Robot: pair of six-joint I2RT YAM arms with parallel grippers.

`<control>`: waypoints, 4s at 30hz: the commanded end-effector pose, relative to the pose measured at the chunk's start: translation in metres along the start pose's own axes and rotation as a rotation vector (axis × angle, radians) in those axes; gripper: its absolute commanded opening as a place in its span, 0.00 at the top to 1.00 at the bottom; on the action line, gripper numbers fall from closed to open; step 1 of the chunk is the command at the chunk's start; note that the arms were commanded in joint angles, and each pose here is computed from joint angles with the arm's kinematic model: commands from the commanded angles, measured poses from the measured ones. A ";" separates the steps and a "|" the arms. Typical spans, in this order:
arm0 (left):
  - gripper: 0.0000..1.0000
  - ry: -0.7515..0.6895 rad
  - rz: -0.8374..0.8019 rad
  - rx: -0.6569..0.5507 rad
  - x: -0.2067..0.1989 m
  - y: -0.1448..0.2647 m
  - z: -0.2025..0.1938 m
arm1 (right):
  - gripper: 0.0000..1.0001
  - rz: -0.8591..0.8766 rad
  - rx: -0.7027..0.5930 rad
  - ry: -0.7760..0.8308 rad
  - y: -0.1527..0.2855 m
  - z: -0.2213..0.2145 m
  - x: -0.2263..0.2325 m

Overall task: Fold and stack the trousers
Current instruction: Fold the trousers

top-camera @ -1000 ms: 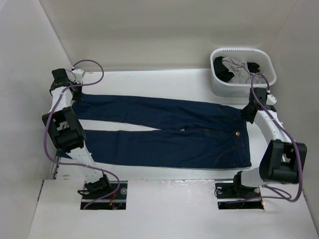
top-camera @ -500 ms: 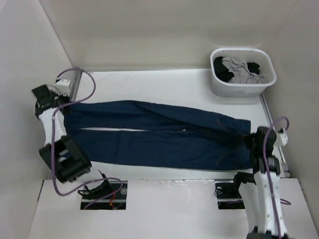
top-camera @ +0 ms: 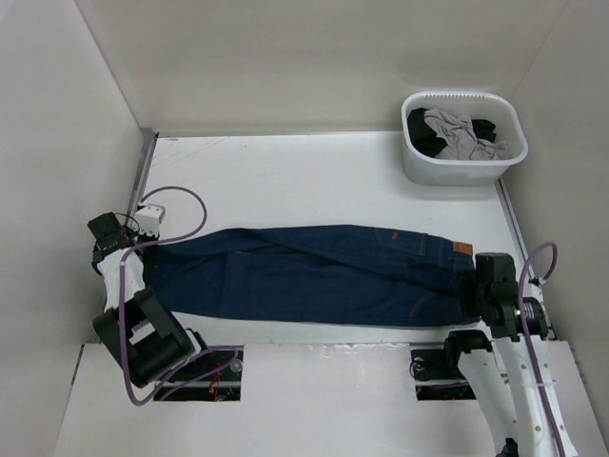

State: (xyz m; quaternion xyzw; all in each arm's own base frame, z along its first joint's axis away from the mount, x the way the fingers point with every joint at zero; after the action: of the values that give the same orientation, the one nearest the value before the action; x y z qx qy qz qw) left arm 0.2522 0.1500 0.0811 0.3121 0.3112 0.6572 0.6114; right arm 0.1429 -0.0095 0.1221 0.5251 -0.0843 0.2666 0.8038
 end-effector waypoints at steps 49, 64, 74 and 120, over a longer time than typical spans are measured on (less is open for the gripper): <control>0.98 -0.090 0.351 -0.464 0.059 0.077 0.138 | 1.00 0.092 -0.058 -0.106 -0.036 0.044 0.016; 0.76 -0.400 0.133 0.194 0.001 0.059 -0.050 | 1.00 0.028 -0.010 -0.075 -0.019 0.017 -0.010; 0.35 -0.693 -0.095 0.247 -0.004 0.098 0.006 | 1.00 0.033 -0.014 -0.049 -0.022 0.019 -0.006; 0.61 -0.627 -0.110 0.829 -0.090 0.011 -0.059 | 0.99 0.030 -0.160 -0.096 -0.018 0.074 0.016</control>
State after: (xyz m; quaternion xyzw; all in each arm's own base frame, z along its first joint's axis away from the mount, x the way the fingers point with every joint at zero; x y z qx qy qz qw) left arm 0.2046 0.0643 0.0468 0.6913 0.3559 0.3333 0.5332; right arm 0.1639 -0.0600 0.1217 0.5100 -0.1171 0.2360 0.8189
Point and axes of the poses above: each gripper's point midway between its finger pads, its own y axis back along the fingers, its own x axis along the line the jaws close on, z = x × y, the point moved 1 cm from there along y, back along the fingers, and after that the axes turned 14 degrees about y, right-handed, at the moved point
